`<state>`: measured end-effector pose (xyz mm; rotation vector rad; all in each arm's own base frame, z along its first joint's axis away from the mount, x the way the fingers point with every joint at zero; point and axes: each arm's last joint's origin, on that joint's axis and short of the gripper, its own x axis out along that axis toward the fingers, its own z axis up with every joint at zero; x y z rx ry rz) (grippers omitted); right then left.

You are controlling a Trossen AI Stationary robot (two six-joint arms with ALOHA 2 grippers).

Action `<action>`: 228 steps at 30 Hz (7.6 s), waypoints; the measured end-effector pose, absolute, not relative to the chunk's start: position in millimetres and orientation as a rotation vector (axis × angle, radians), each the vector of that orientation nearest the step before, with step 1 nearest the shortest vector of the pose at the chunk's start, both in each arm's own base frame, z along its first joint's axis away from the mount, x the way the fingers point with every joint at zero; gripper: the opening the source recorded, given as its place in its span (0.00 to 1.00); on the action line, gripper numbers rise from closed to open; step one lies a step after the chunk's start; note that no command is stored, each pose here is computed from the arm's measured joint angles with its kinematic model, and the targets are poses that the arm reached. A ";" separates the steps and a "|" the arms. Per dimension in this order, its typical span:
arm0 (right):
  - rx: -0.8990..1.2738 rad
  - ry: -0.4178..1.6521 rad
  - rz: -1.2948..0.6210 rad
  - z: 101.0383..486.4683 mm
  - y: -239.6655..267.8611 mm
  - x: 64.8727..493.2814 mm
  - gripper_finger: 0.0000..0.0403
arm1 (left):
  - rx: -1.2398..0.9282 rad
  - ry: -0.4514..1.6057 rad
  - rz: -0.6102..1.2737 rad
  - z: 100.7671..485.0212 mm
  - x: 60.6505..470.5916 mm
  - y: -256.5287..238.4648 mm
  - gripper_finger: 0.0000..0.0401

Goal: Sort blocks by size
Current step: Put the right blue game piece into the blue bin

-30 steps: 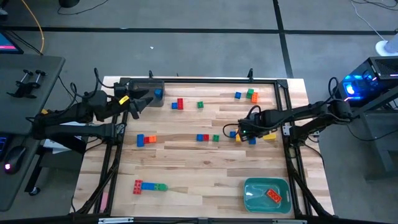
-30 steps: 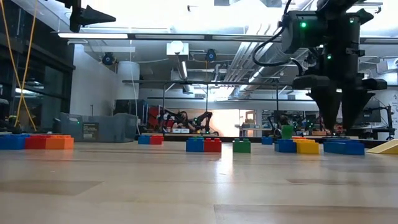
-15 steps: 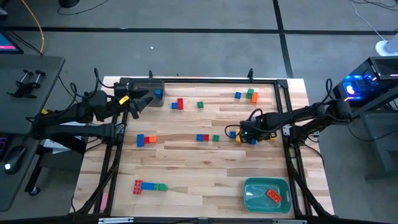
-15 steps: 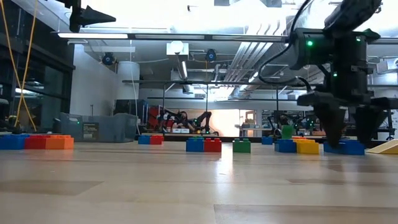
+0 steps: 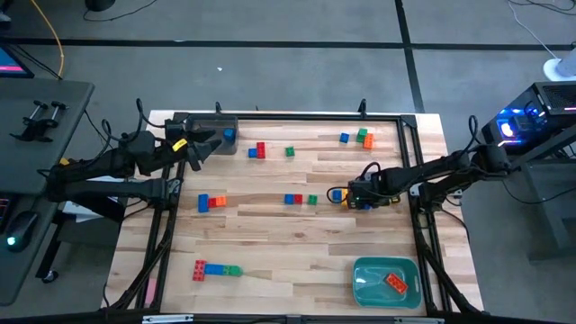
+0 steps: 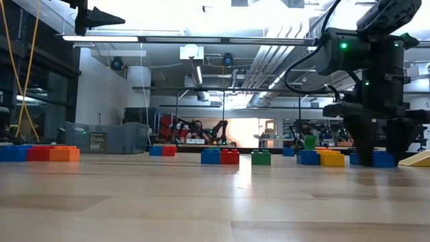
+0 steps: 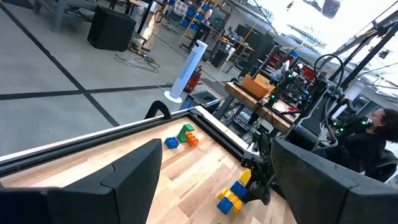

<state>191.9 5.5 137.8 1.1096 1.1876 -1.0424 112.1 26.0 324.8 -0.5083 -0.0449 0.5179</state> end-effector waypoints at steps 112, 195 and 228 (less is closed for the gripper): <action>0.420 0.978 -0.464 434.4 -68.3 238.2 0.64 | -0.202 0.863 1.106 237.3 144.3 124.7 0.14; 0.473 0.800 -0.764 468.4 -51.4 152.0 0.64 | -0.397 0.268 0.054 267.6 255.7 25.5 0.15; 0.655 0.733 -0.739 470.2 -49.8 155.8 0.64 | 0.001 0.177 -0.398 190.5 542.5 -189.3 0.23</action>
